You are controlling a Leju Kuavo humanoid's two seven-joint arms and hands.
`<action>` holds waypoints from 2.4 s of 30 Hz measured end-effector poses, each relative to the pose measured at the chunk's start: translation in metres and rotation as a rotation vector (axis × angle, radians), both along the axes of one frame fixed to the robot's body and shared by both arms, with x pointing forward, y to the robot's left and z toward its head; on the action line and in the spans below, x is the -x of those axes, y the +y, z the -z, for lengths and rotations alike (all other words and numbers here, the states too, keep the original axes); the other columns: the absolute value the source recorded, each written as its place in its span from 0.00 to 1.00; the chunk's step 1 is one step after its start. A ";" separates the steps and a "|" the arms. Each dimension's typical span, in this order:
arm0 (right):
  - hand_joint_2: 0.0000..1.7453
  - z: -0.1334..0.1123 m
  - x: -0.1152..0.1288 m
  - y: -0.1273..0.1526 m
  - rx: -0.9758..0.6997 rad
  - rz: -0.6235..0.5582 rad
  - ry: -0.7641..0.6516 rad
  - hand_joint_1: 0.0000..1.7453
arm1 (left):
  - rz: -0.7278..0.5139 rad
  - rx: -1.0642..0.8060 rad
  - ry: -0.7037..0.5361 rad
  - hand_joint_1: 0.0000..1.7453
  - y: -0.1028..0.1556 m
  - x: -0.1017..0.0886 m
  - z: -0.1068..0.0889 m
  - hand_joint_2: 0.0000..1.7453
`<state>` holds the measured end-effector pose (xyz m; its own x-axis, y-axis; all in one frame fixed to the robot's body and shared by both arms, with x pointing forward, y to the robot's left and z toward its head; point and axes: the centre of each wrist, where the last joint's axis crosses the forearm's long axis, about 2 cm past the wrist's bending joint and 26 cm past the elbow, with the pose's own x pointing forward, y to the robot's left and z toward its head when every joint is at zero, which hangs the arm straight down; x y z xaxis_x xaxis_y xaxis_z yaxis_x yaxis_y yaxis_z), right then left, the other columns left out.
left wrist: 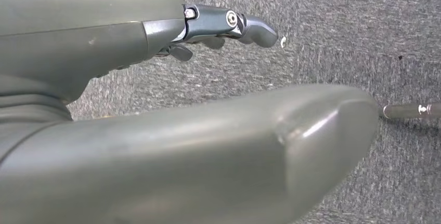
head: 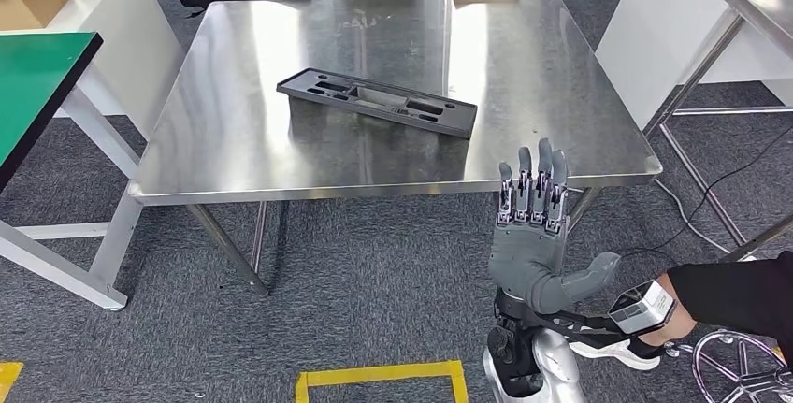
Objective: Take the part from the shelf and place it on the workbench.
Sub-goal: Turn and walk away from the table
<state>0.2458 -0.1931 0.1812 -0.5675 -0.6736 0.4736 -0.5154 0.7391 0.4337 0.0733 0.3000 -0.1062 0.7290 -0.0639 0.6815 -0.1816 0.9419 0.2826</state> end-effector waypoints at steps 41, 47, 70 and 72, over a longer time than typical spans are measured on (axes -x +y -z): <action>0.00 0.260 0.089 -0.103 0.932 0.363 1.607 0.00 | -0.030 0.003 -0.052 0.00 -0.002 0.008 0.001 0.00; 0.00 0.275 0.125 -0.083 1.028 0.209 1.827 0.00 | -0.080 0.009 -0.073 0.00 0.006 0.003 0.000 0.00; 0.00 0.278 0.129 -0.068 1.375 -0.155 1.820 0.00 | -0.364 0.114 -0.112 0.00 -0.003 0.010 0.002 0.00; 0.00 0.277 0.126 -0.068 1.380 -0.152 1.811 0.00 | -0.369 0.116 -0.111 0.00 -0.004 0.010 0.002 0.00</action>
